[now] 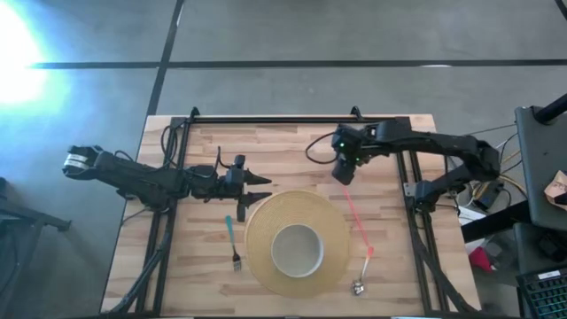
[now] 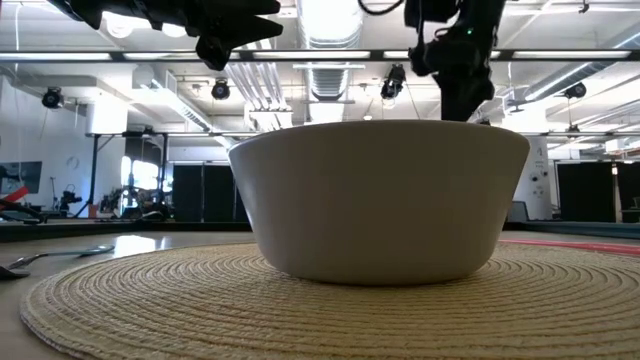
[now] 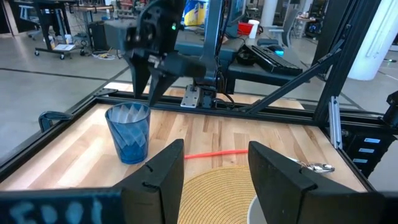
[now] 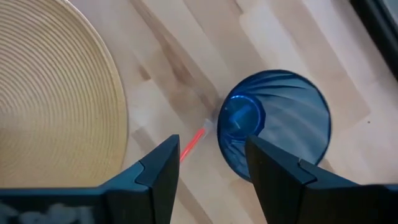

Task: Pick & Place Utensil
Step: Put the blue cup on the top right of the brown mat

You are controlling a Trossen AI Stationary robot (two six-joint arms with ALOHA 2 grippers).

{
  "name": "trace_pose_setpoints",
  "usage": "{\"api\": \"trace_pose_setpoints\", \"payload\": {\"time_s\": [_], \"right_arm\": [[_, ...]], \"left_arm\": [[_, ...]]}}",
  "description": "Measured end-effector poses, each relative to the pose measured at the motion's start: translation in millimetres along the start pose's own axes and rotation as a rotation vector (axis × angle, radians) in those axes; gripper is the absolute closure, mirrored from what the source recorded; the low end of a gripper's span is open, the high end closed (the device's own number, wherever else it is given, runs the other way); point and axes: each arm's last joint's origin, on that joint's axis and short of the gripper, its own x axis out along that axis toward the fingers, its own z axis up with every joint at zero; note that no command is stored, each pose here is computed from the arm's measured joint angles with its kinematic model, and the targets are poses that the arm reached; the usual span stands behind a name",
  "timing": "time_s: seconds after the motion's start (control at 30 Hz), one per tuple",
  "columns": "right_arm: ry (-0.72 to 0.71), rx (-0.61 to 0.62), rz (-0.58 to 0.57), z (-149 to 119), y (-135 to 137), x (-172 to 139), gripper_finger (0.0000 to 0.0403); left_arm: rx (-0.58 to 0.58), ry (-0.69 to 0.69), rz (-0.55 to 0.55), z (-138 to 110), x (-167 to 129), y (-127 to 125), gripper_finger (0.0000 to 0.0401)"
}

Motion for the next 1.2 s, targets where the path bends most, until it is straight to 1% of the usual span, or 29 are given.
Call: {"api": "trace_pose_setpoints", "payload": {"time_s": [0.27, 0.43, 0.6, 0.77, 0.9, 1.03, 1.2], "right_arm": [[0.070, -0.062, -0.027, 5, 4, 21, 0.0223], [0.104, -0.070, -0.037, 7, 7, 32, 0.0218], [0.127, -0.078, -0.046, 8, 8, 40, 0.0224], [0.140, -0.091, -0.102, 10, 8, 48, 0.0230], [0.150, -0.098, -0.109, 10, 8, 52, 0.0230], [0.161, -0.104, -0.112, 11, 7, 54, 0.0246], [0.175, -0.111, -0.116, 11, 7, 58, 0.0291]], "left_arm": [[0.000, 0.000, 0.000, 0, 0, 0, 0.0231], [0.000, 0.001, 0.000, 0, 0, 0, 0.0231], [0.000, 0.000, 0.000, 0, 0, 0, 0.0231], [0.000, 0.001, 0.000, 0, 0, 0, 0.0231], [0.000, 0.001, 0.000, 0, 0, 0, 0.0231], [0.000, 0.001, 0.000, 0, 0, 0, 0.0231], [0.000, 0.001, 0.000, 0, 0, 0, 0.0231]]}}
